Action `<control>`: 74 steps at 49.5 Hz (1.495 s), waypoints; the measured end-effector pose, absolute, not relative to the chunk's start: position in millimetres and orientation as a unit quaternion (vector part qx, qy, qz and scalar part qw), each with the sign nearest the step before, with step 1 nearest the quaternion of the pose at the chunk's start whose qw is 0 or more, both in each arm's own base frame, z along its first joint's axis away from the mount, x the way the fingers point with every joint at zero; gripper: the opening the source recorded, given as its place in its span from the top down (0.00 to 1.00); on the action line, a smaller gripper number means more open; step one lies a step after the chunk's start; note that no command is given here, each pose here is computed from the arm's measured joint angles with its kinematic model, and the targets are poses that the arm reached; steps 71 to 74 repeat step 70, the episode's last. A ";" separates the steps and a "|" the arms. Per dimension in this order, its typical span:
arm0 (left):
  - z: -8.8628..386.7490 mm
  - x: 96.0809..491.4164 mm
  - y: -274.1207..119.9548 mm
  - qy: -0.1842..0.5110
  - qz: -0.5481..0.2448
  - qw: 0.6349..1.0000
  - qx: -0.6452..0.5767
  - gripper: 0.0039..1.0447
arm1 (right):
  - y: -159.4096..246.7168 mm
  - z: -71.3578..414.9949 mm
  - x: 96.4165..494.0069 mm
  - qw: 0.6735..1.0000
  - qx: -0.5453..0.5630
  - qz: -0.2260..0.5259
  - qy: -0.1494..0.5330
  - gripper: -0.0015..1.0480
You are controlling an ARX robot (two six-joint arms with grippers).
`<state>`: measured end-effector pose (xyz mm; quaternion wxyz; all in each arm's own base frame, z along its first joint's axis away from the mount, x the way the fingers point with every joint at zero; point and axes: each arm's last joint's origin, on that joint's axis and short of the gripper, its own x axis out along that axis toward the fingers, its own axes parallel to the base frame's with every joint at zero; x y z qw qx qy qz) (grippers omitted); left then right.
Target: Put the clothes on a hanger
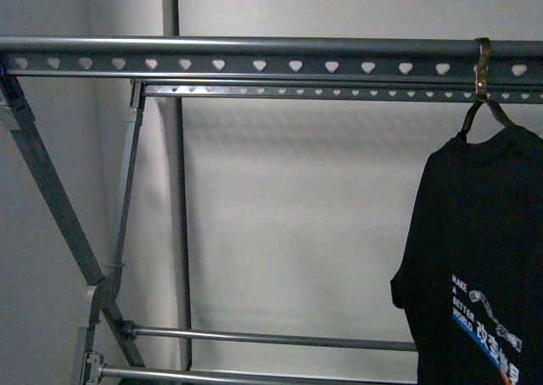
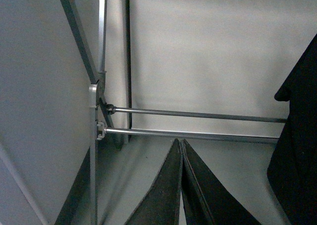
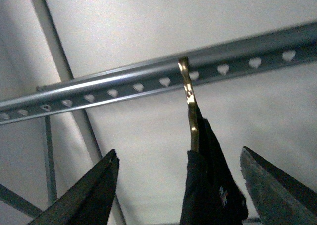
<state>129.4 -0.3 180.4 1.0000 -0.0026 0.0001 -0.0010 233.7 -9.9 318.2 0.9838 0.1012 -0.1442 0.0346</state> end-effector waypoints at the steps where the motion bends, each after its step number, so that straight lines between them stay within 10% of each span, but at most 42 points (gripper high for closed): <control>1: 179.8 128.7 -0.3 0.000 -0.001 1.000 -0.002 0.97 | -8.6 316.7 228.1 0.983 0.098 0.034 -0.151 0.25; 3: 178.7 127.3 -0.3 0.000 -0.001 1.000 -0.002 0.97 | -2.8 310.2 206.8 0.981 0.085 0.029 -0.172 0.19; 11: 171.6 121.2 -0.2 -0.004 0.000 1.000 -0.001 0.97 | -0.1 210.7 112.1 0.999 0.013 0.001 0.029 0.52; 23: 173.2 114.4 -0.2 -0.012 0.000 1.000 -0.001 0.97 | -0.1 191.5 97.6 1.000 0.002 0.000 0.001 0.98; 74: 169.6 96.8 -0.2 -0.008 -0.001 1.000 -0.001 0.96 | -0.2 165.0 97.6 1.000 0.000 -0.001 0.001 0.89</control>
